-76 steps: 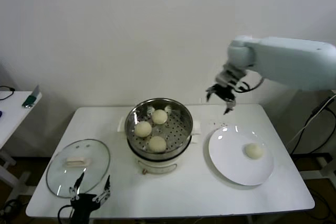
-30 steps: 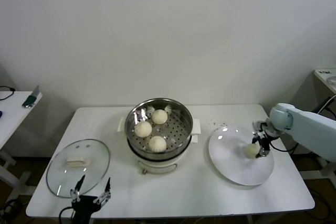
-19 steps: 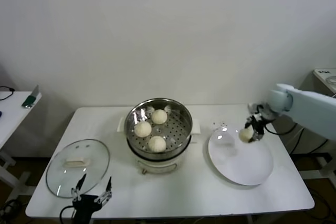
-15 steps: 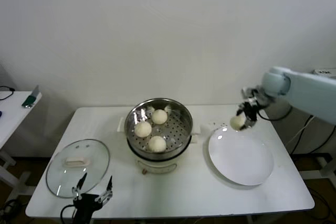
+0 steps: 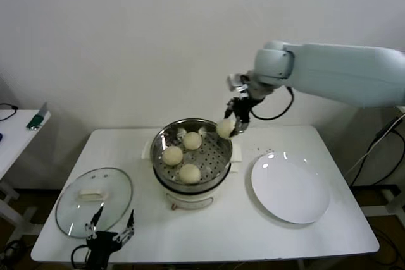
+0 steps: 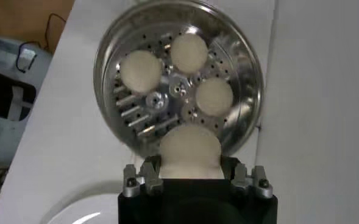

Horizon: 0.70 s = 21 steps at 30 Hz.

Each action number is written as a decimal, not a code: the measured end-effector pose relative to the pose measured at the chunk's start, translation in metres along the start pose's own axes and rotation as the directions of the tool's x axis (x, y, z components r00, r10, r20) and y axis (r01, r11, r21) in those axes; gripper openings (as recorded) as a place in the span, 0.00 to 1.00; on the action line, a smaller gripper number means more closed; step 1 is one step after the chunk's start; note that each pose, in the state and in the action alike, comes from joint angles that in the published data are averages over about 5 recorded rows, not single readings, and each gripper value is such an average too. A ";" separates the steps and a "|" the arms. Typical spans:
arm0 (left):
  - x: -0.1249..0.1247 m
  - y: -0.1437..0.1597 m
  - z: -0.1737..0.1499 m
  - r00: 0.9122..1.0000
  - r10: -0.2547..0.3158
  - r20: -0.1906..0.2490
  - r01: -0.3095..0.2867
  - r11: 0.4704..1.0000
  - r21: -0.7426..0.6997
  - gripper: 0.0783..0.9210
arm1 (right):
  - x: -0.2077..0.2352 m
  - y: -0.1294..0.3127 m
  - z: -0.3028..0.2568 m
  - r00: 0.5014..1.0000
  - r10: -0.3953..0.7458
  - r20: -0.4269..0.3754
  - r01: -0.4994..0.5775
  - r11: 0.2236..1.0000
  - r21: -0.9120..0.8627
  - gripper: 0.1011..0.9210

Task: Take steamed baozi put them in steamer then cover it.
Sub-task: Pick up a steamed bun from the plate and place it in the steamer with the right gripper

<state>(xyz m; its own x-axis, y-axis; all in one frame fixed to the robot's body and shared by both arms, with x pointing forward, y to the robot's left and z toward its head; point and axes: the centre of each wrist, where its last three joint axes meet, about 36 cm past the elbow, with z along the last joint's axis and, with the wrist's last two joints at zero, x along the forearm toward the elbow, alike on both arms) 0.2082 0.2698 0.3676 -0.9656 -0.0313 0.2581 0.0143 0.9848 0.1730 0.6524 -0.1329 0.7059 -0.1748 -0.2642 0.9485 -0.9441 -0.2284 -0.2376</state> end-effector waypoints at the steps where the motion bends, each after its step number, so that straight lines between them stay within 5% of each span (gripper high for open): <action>1: 0.000 0.000 0.000 1.000 0.000 -0.001 0.000 1.000 0.000 0.88 | -0.007 0.000 -0.007 1.000 -0.006 -0.003 0.006 1.000 0.007 0.67; 21: 0.000 0.002 0.003 1.000 -0.002 -0.011 0.002 1.000 0.000 0.88 | -0.117 0.010 -0.035 0.995 -0.041 -0.094 0.045 0.998 0.042 0.67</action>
<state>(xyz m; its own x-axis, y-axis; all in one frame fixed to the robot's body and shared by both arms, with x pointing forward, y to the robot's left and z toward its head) 0.2069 0.2727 0.3649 -0.9628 -0.0354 0.2678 0.0121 0.9847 0.1737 0.6539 -0.0714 0.6003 -0.1617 -0.1651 0.9729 -0.9384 -0.2794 -0.2034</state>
